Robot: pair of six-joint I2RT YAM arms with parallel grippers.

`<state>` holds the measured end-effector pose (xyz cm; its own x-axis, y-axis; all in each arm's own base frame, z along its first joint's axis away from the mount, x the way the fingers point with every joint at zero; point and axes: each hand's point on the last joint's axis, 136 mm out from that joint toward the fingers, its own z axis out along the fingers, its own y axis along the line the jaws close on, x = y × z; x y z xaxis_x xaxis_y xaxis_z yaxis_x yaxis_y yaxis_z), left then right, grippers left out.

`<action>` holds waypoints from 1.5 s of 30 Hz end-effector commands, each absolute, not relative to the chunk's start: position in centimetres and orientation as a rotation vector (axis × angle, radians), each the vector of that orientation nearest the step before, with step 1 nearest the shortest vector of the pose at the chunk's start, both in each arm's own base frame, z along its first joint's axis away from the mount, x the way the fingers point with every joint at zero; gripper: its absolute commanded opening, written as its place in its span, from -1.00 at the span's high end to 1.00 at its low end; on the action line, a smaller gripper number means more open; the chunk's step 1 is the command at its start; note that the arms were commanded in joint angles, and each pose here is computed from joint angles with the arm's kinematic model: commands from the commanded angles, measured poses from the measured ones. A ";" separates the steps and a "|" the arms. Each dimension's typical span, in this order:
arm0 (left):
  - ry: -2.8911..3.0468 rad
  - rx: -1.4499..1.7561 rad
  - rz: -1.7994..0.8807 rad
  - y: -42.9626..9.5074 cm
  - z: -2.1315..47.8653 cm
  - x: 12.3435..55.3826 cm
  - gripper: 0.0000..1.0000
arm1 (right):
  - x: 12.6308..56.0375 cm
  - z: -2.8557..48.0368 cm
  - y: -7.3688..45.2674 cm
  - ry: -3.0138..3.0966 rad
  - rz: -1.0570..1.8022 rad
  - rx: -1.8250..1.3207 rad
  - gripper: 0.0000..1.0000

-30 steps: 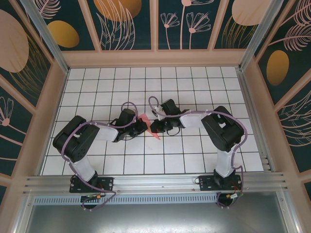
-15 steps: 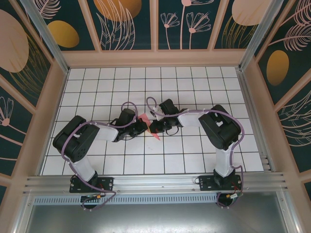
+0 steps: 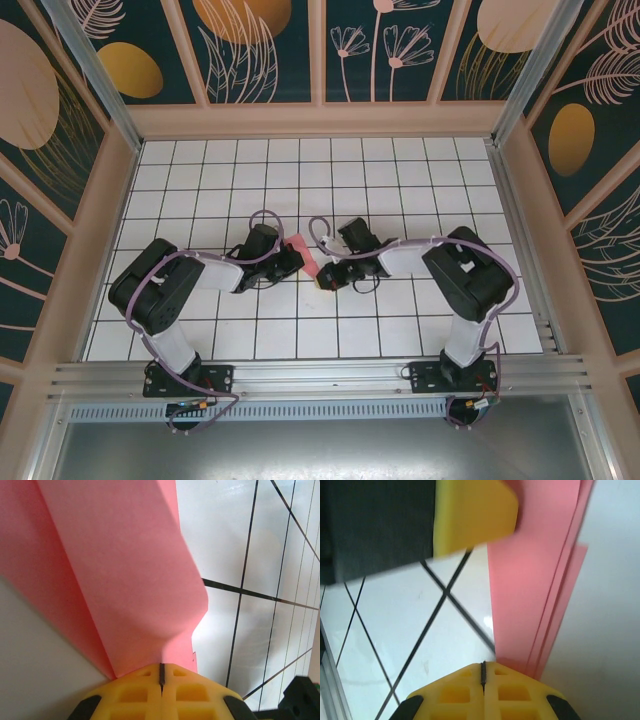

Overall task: Fold a paper plane with a square sheet of paper (pick it up from the middle)
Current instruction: Fold the wing for the fifth time at the center of the table.

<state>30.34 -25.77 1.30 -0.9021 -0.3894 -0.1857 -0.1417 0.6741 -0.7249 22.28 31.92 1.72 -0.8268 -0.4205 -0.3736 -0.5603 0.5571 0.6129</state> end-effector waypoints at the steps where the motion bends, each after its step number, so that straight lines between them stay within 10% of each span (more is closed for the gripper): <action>1: 2.658 -0.556 -0.821 -21.9 -2.9 29.0 1.00 | 16.4 -1.7 28.1 2.885 1.091 -0.798 1.00; 15: 2.630 -0.460 -0.916 -23.2 -1.8 29.3 1.00 | 23.3 7.2 32.9 2.526 1.237 -0.620 1.00; 45: 2.361 -0.023 -0.958 -25.5 5.4 32.7 0.56 | 23.3 -3.8 29.5 2.882 0.887 -0.541 1.00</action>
